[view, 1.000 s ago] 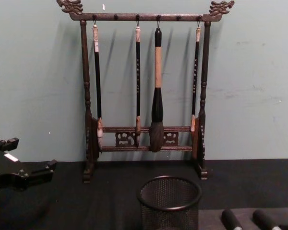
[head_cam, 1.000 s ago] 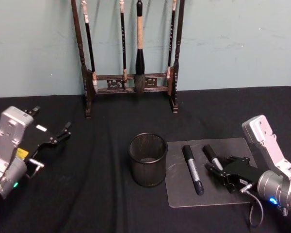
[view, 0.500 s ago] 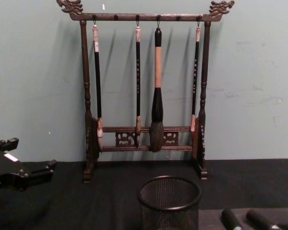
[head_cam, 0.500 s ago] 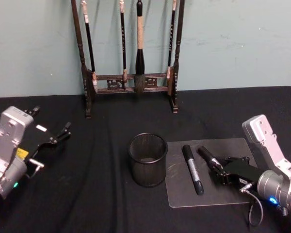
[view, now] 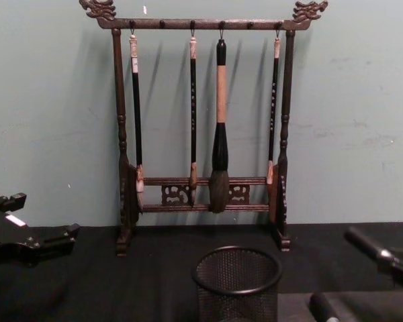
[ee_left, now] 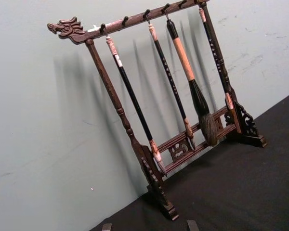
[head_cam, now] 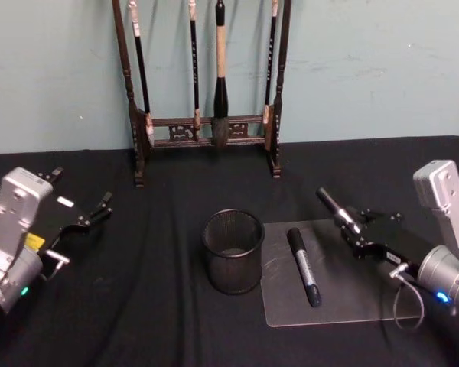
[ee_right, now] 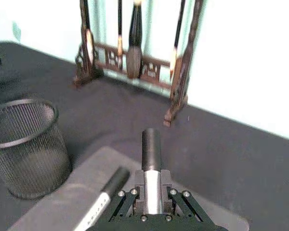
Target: Pick up the water-based marker from the table and place it into the pen holder.
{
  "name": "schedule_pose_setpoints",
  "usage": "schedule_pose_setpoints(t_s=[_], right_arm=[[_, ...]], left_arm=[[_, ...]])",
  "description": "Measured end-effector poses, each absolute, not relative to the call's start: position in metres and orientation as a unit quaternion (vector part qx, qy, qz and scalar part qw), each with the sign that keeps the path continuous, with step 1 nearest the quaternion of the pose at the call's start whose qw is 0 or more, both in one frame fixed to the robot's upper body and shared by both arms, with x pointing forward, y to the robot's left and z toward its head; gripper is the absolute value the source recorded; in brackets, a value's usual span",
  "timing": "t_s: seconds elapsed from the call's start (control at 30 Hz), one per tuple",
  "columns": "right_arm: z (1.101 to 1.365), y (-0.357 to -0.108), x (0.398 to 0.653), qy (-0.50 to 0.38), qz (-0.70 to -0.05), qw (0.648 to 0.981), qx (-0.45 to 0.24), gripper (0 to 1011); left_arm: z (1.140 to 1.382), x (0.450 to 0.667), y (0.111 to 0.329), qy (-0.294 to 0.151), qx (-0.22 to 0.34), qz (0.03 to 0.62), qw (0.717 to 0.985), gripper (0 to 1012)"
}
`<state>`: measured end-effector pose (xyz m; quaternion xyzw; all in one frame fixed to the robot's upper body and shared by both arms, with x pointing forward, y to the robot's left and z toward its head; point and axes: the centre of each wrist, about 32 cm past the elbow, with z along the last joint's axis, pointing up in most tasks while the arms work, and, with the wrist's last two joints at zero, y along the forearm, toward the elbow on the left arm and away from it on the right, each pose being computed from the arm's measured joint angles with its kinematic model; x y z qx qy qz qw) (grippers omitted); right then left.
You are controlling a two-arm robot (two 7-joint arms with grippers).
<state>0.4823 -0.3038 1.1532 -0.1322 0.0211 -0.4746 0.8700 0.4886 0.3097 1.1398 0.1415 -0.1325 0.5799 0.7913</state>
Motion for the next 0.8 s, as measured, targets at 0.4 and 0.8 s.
schedule_pose_setpoints(t_s=[0.4,0.8], right_arm=[[1.168,-0.299,0.503,-0.045,-0.454,0.888,-0.062,197],[1.178,-0.280,0.527,-0.069,-0.411,0.908,-0.047,197]], left_arm=[[1.140,0.489,0.310,-0.132,0.141,0.580,0.791,1009],[1.140,0.489,0.310,-0.132,0.141,0.580,0.791,1009]])
